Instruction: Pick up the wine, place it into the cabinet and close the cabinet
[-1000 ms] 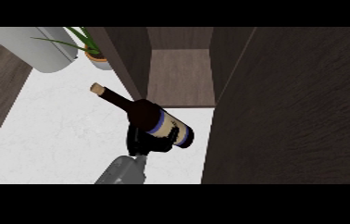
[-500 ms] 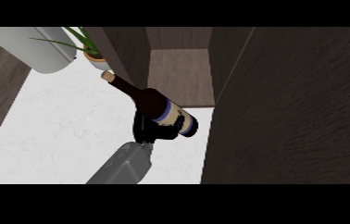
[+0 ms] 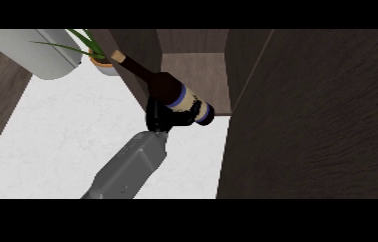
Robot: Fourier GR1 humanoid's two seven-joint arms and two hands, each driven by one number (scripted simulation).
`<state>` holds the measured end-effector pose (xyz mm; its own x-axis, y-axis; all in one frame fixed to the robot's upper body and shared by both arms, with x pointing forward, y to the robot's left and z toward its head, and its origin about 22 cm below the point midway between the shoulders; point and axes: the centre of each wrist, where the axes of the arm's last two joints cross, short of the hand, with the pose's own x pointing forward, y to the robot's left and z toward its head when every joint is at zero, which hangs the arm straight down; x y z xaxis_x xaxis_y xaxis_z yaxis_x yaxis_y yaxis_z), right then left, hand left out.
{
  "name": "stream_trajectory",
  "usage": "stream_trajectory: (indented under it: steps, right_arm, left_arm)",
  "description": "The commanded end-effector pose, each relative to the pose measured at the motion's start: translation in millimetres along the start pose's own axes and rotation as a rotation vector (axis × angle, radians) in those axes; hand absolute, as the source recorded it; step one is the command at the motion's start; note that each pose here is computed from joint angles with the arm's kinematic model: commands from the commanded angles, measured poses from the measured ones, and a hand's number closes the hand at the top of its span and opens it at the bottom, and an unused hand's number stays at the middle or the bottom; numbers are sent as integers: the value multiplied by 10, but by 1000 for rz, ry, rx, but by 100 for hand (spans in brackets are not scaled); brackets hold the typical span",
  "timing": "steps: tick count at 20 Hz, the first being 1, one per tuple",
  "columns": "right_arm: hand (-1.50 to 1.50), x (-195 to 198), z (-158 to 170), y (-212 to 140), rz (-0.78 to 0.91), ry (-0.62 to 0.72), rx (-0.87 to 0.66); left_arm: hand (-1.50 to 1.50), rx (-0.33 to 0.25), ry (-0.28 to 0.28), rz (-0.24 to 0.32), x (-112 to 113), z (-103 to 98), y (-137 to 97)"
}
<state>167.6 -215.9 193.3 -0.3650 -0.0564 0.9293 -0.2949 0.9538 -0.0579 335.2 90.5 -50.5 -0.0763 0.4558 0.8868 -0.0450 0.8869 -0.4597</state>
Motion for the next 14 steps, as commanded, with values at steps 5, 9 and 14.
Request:
stream_trajectory:
  steps: [5, 9, 14]
  right_arm:
    - [-150, -78, 50, -125, -10, 16, 15]
    - [-150, -130, -12, -82, -1, -6, -4]
    - [-150, -68, -34, -109, -27, -6, 23]
  left_arm:
    - [150, 20, -26, 5, 189, -398, -76]
    - [150, 23, -19, -13, 345, -573, -210]
    - [150, 32, -38, -48, 458, -727, -346]
